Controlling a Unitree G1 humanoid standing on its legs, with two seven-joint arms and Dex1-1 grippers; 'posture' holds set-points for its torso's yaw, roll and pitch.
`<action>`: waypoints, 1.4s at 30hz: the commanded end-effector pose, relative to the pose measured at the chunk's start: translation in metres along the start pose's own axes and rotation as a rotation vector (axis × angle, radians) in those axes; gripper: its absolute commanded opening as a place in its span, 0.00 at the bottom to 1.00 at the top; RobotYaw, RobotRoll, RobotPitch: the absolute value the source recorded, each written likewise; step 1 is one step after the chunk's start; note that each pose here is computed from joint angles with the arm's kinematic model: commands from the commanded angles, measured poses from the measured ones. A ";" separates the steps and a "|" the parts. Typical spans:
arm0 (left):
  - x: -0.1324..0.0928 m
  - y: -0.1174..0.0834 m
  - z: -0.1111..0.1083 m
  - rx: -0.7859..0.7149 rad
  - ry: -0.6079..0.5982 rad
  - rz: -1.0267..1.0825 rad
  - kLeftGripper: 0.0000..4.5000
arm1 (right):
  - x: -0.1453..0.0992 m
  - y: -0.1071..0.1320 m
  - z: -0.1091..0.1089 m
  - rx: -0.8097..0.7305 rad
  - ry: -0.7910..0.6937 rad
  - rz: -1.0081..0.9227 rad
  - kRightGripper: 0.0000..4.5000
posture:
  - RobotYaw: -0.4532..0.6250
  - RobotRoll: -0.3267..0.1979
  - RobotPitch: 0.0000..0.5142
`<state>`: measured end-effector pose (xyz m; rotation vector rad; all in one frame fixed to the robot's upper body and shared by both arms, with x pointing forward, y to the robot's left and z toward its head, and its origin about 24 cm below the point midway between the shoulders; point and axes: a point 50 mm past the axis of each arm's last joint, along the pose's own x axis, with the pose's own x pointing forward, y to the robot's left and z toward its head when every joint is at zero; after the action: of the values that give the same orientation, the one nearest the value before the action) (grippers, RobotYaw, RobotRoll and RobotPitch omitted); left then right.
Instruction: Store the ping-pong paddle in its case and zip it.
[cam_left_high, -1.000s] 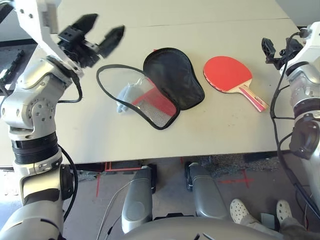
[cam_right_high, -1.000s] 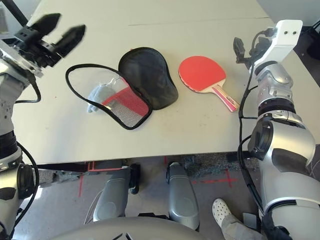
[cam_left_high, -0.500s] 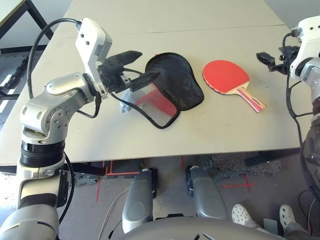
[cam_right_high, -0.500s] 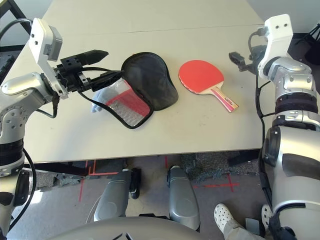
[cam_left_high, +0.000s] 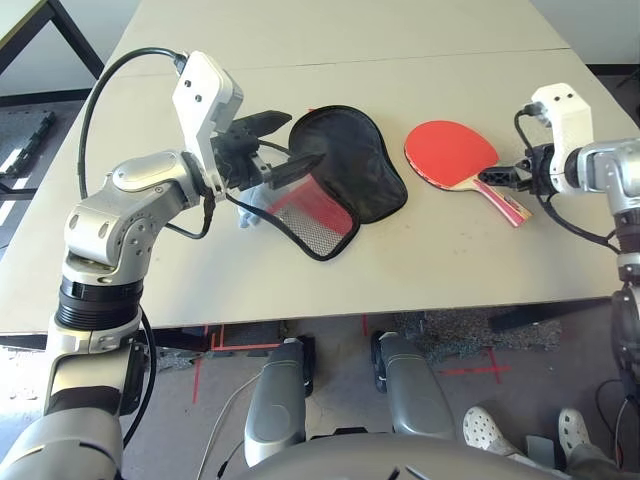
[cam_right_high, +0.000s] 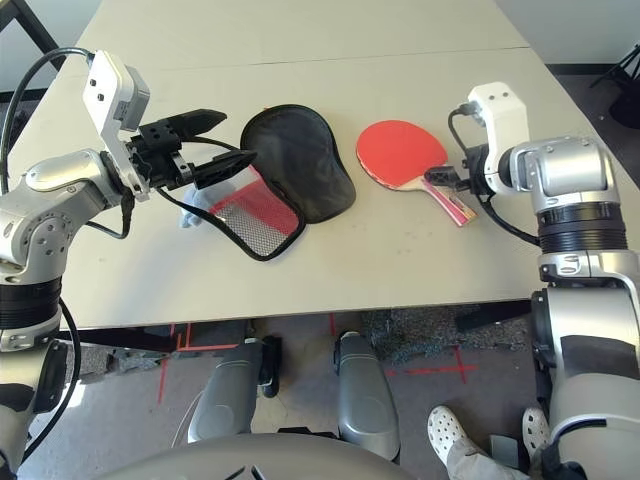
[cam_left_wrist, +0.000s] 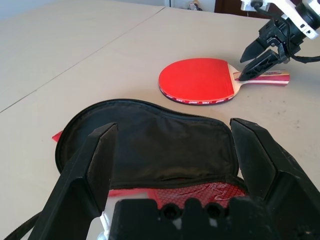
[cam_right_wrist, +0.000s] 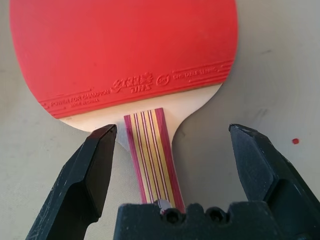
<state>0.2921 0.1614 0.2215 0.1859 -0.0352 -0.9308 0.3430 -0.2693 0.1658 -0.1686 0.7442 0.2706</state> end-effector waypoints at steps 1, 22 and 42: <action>0.000 -0.005 -0.003 0.009 0.020 -0.014 1.00 | 0.011 0.006 -0.012 -0.004 0.060 -0.001 1.00 | 0.43 0.62 0.37; 0.003 -0.007 -0.006 0.017 0.037 -0.016 1.00 | 0.005 0.022 -0.017 -0.022 0.106 0.055 0.86 | 0.43 0.62 0.39; 0.002 -0.005 -0.008 0.027 0.051 -0.010 1.00 | 0.001 0.054 0.035 0.017 -0.255 0.008 0.24 | 0.44 0.62 0.38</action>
<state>0.2917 0.1588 0.2153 0.2243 -0.0094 -0.9308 0.3492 -0.2158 0.1669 -0.1102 0.5797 0.2739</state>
